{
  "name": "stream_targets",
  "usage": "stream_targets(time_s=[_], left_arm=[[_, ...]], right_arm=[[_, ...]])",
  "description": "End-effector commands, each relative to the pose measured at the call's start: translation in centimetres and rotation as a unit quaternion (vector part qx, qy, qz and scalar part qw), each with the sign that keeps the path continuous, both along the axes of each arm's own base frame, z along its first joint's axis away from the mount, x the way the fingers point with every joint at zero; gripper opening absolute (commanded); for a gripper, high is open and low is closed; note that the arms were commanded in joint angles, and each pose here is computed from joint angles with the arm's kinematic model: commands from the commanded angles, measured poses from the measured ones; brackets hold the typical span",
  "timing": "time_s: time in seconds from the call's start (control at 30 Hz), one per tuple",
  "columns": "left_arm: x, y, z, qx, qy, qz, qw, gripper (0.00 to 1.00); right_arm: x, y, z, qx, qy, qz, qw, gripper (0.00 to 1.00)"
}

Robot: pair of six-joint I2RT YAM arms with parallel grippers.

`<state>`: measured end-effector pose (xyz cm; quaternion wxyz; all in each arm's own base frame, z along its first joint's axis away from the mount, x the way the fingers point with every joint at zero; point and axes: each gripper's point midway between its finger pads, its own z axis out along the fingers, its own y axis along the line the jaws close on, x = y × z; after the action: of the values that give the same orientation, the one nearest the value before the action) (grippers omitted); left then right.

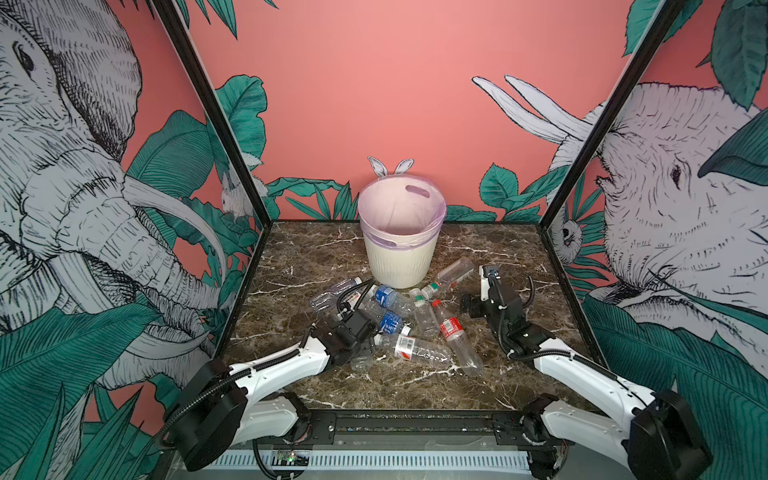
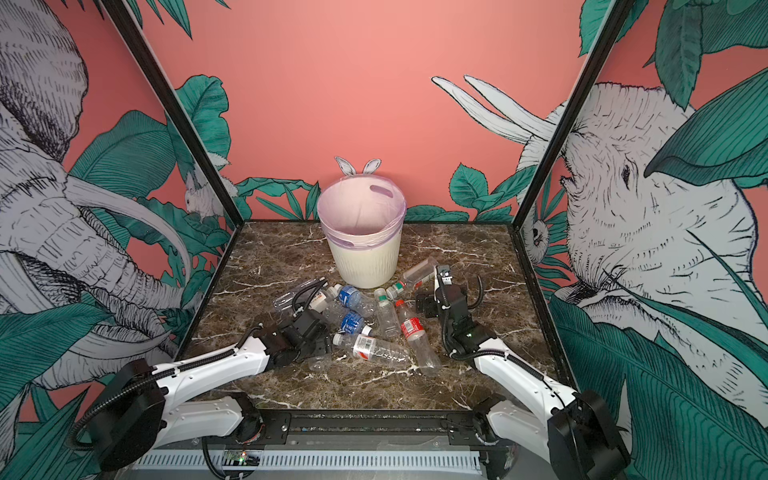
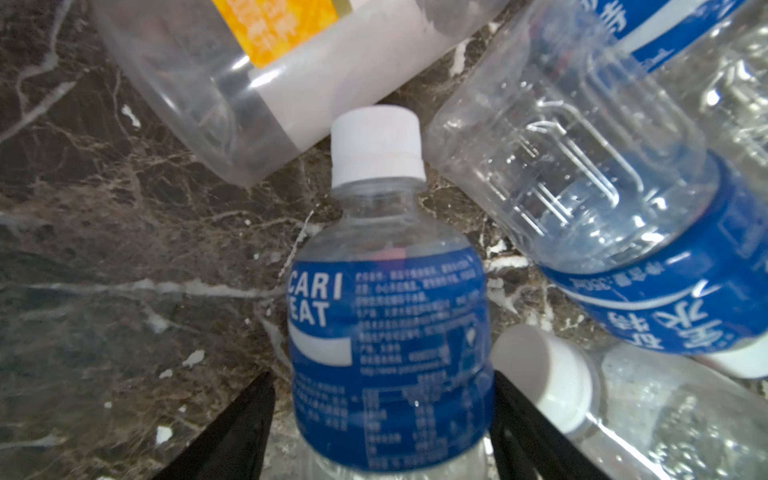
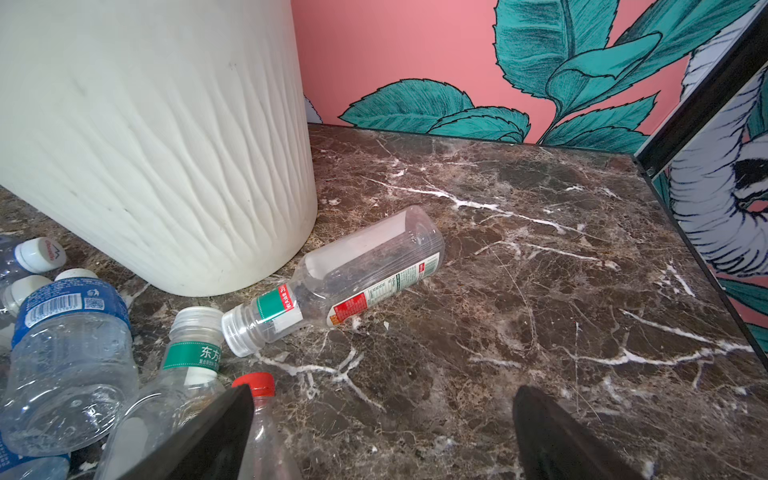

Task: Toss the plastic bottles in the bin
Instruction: 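Close the left gripper on the blue-label POCARI SWEAT bottle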

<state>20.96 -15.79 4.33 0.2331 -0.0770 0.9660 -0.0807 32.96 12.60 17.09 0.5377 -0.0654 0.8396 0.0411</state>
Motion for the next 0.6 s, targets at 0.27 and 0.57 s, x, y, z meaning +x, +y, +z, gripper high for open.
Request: stream_targets(time_s=[0.27,0.57], left_arm=[[-0.73,0.44,-1.51,0.022,0.026,-0.002,0.999,0.76],[-0.79,0.68,-1.44,0.034,0.027,-0.009,0.999,0.64]], right_arm=[[0.60,0.16,1.49,0.016,-0.021,-0.004,1.000,0.99],[0.63,0.10,1.42,0.015,-0.020,-0.006,1.000,1.00]])
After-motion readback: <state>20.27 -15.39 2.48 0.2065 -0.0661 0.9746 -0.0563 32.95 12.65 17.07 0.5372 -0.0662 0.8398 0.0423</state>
